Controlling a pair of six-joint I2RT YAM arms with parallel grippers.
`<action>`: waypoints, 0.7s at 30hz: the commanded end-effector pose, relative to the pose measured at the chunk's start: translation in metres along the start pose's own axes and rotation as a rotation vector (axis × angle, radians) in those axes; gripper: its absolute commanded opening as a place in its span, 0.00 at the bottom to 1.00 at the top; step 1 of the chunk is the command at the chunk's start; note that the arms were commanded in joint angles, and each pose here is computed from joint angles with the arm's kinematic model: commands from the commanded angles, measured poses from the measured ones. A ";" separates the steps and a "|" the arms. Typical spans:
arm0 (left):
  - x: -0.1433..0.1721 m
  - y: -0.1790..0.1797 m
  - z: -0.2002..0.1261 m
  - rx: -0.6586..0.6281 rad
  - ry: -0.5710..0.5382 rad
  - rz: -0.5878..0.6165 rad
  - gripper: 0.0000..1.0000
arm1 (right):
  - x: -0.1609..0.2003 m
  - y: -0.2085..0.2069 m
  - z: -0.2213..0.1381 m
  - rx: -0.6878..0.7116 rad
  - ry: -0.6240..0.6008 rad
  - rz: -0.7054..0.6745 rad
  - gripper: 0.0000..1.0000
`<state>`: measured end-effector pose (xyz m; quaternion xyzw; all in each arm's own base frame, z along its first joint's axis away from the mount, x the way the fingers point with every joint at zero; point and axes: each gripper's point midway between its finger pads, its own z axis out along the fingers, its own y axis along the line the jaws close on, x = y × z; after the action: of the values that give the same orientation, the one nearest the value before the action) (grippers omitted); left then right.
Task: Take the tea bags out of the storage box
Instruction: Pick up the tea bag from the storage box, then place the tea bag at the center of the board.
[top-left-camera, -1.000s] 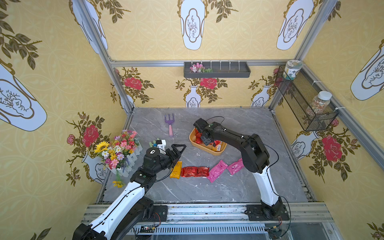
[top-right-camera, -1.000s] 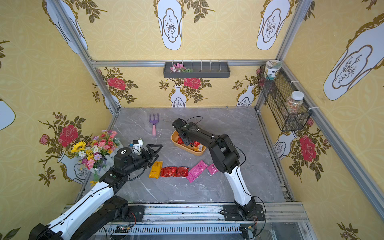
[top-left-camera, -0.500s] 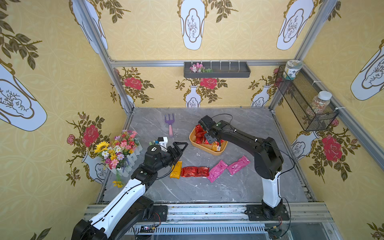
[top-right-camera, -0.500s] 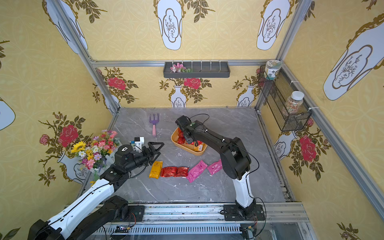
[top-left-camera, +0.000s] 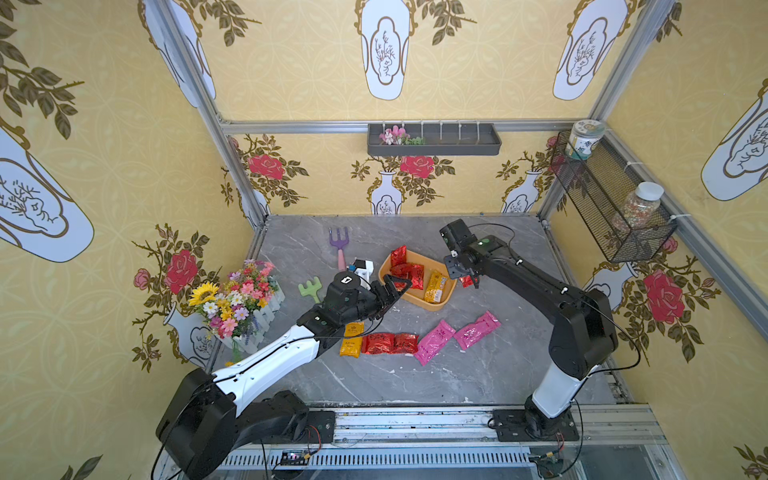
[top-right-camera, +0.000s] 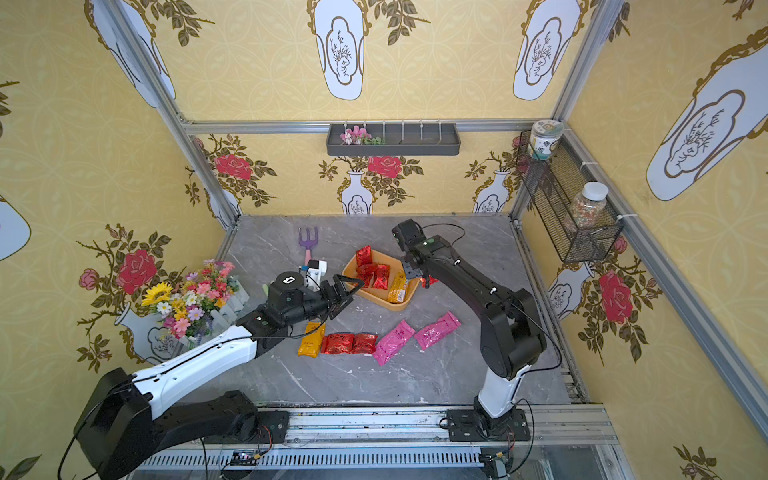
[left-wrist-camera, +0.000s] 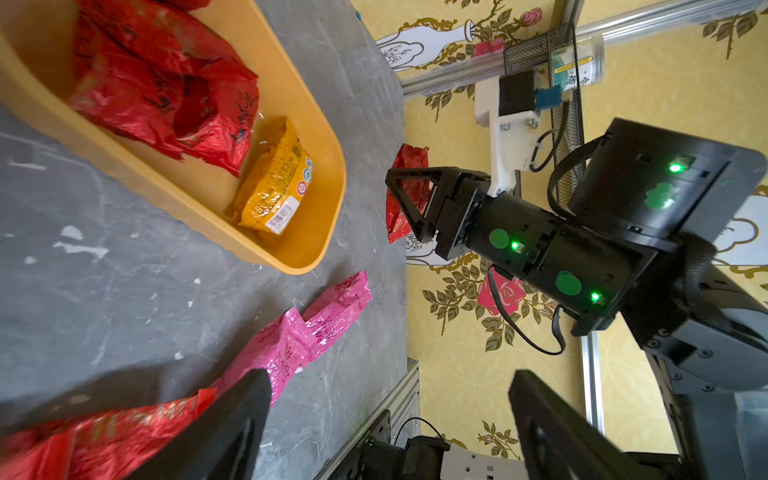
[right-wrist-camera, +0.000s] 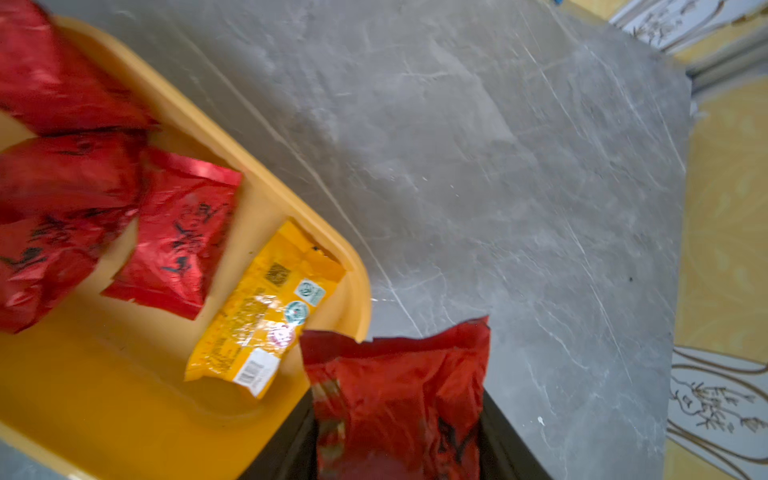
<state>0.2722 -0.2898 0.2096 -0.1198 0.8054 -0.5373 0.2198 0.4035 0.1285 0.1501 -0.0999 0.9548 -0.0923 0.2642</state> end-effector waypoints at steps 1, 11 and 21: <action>0.006 -0.018 0.017 0.061 0.036 0.035 0.94 | 0.008 -0.013 0.009 -0.045 0.021 0.091 0.54; 0.036 -0.034 0.057 0.105 0.146 0.047 0.92 | 0.047 -0.050 0.064 -0.042 0.174 0.212 0.53; 0.042 -0.020 0.043 0.107 0.124 0.031 0.93 | 0.080 -0.058 0.100 -0.039 0.277 0.270 0.51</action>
<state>0.2545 -0.3524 0.1962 -0.0643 0.8024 -0.5695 0.1664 0.3984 0.0391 0.0443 0.0272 0.9881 -0.0609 0.1383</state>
